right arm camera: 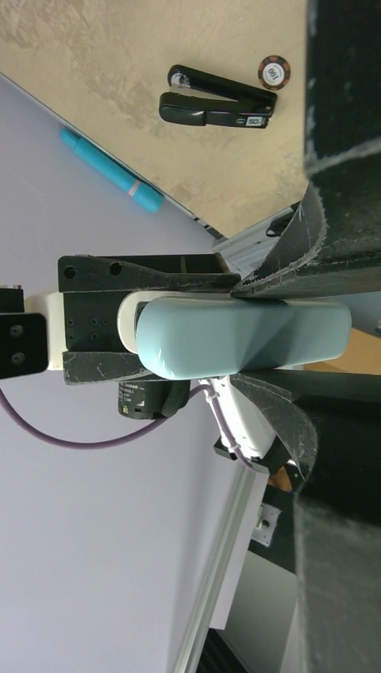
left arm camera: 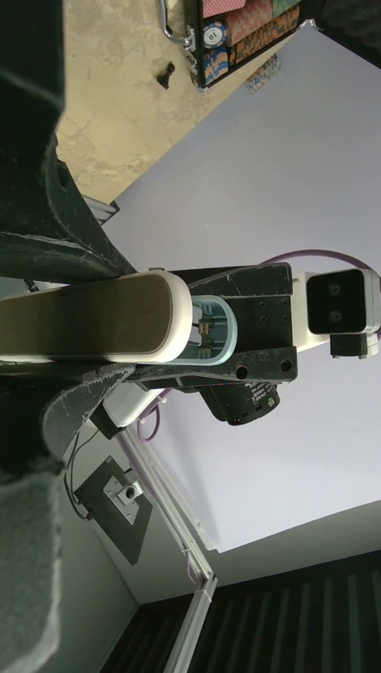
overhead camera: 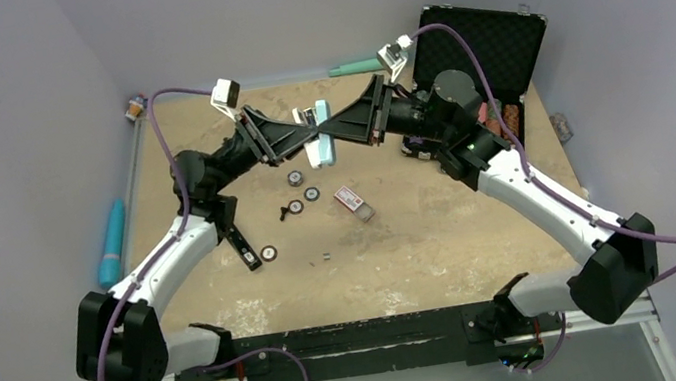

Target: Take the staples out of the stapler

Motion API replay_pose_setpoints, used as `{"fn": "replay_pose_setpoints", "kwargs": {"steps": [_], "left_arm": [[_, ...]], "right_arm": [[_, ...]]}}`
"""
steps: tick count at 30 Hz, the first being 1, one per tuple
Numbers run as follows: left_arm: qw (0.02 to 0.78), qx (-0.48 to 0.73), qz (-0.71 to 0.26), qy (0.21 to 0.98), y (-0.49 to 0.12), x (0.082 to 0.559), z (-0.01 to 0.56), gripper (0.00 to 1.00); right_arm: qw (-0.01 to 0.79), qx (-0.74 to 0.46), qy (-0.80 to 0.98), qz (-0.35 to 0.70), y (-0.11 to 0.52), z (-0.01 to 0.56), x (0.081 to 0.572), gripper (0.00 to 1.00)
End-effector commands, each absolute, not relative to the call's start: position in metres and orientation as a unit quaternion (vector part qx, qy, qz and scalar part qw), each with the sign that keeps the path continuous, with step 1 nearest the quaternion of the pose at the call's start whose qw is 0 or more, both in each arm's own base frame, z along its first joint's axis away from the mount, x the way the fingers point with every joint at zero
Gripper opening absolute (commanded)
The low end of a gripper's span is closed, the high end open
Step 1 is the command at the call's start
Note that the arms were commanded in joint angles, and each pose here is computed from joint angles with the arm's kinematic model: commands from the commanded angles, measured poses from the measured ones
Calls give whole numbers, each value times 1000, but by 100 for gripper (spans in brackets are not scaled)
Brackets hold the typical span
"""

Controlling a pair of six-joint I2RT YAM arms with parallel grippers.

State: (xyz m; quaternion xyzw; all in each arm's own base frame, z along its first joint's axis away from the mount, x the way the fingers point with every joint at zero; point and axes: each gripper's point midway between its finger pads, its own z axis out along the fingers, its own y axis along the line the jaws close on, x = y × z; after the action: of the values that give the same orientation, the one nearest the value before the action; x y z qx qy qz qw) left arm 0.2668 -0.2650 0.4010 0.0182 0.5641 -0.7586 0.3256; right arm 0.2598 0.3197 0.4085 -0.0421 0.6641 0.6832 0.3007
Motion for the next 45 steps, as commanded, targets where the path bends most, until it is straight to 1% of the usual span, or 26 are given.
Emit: {"fn": "replay_pose_setpoints", "kwargs": {"steps": [1,2,3,4,7,8,9,10,12,14,16,17,18,21,25,33,35,38,39,40,42,45], "left_arm": [[341,80,-763,544,-266,251,422,0],[336,82,-762,547,-266,250,420,0],[334,85,-761,550,-266,248,418,0],[331,85,-759,553,-266,247,415,0],[320,87,-742,582,-267,243,398,0],[318,91,-732,596,-267,242,391,0],[318,95,-720,610,-267,240,385,0],[317,101,-705,626,-267,239,378,0],[323,115,-667,661,-264,234,364,0],[331,137,-622,697,-259,230,348,0],[323,153,-577,735,-251,225,326,0],[306,152,-556,758,-247,221,312,0],[309,167,-540,765,-244,219,305,0],[309,178,-513,780,-236,214,289,0],[310,179,-482,800,-228,214,265,0],[308,180,-461,812,-226,223,238,0],[303,180,-451,820,-225,226,230,0],[305,188,-441,823,-227,227,223,0],[307,190,-434,825,-227,227,221,0],[307,193,-425,829,-227,228,217,0],[311,192,-408,837,-226,229,211,0],[314,184,-379,851,-222,232,201,0]], "right_arm": [[304,-70,655,688,326,415,251,0],[305,-72,656,686,327,413,251,1],[305,-73,659,683,327,412,252,5],[305,-74,663,680,327,409,252,15],[306,-76,675,667,325,402,252,57],[307,-76,680,661,324,399,251,67],[309,-76,686,654,322,396,251,73],[313,-75,693,645,321,393,251,77],[317,-77,710,624,317,383,252,81],[313,-77,731,602,313,369,251,82],[312,-75,751,577,309,353,251,83],[311,-74,760,567,307,346,252,83],[309,-72,768,556,305,338,252,84],[304,-61,789,530,299,317,255,84],[303,-60,800,515,296,306,257,84],[297,-66,812,499,293,294,255,83],[292,-69,816,495,292,289,253,77],[281,-75,819,494,293,281,250,61],[276,-78,820,495,293,278,250,54],[271,-81,820,497,295,275,249,44],[256,-86,823,500,298,267,248,34],[241,-83,826,502,302,256,250,30]]}}
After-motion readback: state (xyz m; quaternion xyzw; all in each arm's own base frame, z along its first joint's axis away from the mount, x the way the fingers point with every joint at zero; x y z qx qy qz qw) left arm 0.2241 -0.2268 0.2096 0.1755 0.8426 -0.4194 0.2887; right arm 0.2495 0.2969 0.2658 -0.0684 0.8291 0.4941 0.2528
